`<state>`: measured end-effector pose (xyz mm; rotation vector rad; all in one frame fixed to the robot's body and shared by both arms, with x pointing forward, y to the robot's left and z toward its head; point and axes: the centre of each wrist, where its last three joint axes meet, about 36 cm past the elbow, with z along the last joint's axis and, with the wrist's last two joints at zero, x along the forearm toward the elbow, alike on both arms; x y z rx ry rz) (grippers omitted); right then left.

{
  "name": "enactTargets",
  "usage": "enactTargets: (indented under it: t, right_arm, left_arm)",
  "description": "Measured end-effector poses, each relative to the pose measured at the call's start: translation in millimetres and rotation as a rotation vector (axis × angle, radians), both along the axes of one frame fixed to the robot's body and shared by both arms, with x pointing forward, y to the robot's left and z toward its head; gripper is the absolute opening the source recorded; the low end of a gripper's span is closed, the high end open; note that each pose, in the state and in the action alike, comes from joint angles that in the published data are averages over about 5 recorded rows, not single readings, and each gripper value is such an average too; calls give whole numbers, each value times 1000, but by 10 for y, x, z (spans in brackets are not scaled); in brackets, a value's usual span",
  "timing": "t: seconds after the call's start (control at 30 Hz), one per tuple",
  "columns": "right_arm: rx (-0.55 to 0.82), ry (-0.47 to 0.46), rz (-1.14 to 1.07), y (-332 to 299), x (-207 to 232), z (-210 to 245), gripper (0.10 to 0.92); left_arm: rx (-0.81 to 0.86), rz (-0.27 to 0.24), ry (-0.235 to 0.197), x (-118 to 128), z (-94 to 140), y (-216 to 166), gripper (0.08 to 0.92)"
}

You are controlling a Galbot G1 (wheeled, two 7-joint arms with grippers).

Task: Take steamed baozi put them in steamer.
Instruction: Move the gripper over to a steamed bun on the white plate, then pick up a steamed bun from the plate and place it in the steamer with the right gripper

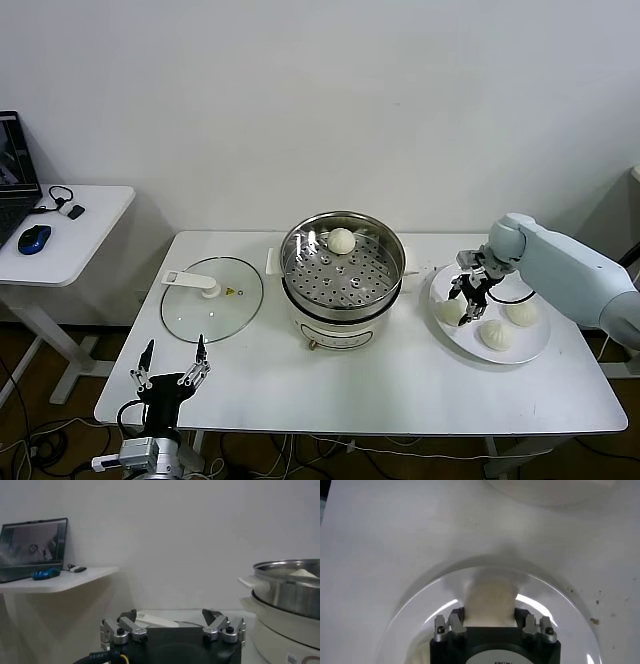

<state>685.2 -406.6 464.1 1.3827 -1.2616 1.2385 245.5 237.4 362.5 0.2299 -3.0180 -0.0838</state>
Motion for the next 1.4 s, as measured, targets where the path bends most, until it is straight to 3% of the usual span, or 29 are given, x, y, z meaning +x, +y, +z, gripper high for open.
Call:
enactTargets:
  t: [0.33, 1.03, 1.4]
  right_arm:
    - [17, -34, 25, 75, 143, 498, 651]
    - [84, -141, 77, 654, 468, 2330, 652]
    - [121, -144, 117, 1455, 586, 2646, 653]
  left_arm:
    - [-1, -3, 2, 2, 5, -13, 823]
    - [0, -20, 9, 11, -43, -93, 823]
    - [11, -31, 3, 27, -10, -116, 823]
